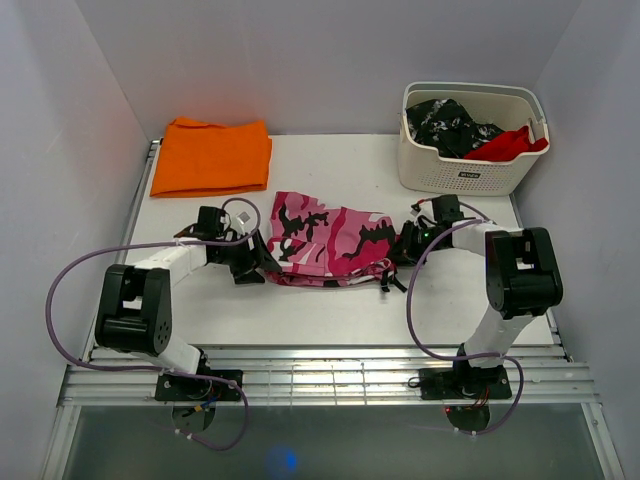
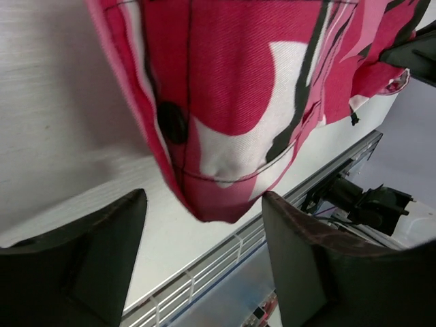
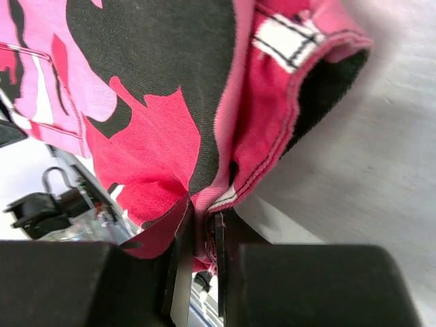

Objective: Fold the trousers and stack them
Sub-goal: Neatly place the folded trousers to the corner

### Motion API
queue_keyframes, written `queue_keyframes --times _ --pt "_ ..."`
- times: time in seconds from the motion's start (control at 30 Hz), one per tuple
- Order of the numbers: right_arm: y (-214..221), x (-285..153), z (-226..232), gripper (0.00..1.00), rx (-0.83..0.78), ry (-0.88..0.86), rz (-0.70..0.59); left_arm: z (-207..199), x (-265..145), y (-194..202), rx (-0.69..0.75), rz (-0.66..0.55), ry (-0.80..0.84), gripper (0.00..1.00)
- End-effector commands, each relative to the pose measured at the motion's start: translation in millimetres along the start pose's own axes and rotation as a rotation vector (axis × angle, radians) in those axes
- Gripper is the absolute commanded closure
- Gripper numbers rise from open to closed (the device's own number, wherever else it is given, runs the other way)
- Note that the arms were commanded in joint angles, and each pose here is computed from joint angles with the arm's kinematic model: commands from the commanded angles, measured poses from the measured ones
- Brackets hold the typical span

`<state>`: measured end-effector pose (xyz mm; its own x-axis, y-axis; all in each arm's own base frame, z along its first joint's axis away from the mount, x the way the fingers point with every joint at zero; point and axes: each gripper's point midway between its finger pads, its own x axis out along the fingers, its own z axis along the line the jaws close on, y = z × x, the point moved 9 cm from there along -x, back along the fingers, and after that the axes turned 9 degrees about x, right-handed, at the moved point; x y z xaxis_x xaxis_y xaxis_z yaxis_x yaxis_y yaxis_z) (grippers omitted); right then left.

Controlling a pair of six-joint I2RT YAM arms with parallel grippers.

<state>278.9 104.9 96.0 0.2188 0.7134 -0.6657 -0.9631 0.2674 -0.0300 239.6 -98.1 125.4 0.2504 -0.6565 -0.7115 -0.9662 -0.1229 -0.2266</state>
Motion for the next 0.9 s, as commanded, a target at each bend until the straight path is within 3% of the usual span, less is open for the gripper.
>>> queue_keyframes --times 0.0,0.1,0.27,0.37,0.5,0.7,0.87 --pt "-3.5 3.5 21.4 0.92 -0.128 0.034 0.000 -8.9 5.0 -8.7 0.050 -0.071 0.022 0.26" --pt "-3.9 10.6 35.0 0.92 -0.195 0.072 0.006 0.4 9.6 -14.8 0.034 -0.095 -0.070 0.34" --pt "-8.6 18.5 45.3 0.92 -0.223 0.125 0.001 3.0 14.6 -17.4 0.049 -0.120 -0.080 0.48" --pt "-7.6 22.1 46.6 0.92 -0.164 0.123 -0.011 6.1 15.2 -15.9 0.025 -0.134 -0.106 0.49" --pt "0.1 31.5 40.0 0.66 -0.079 0.084 0.041 8.5 17.8 -11.0 -0.013 -0.147 -0.102 0.46" --pt "3.9 26.6 36.8 0.34 0.001 0.035 0.068 8.6 17.2 -5.2 -0.048 -0.154 -0.097 0.45" --pt "31.5 23.6 12.2 0.34 0.149 -0.020 0.118 9.0 16.9 -3.0 -0.080 -0.160 -0.095 0.45"
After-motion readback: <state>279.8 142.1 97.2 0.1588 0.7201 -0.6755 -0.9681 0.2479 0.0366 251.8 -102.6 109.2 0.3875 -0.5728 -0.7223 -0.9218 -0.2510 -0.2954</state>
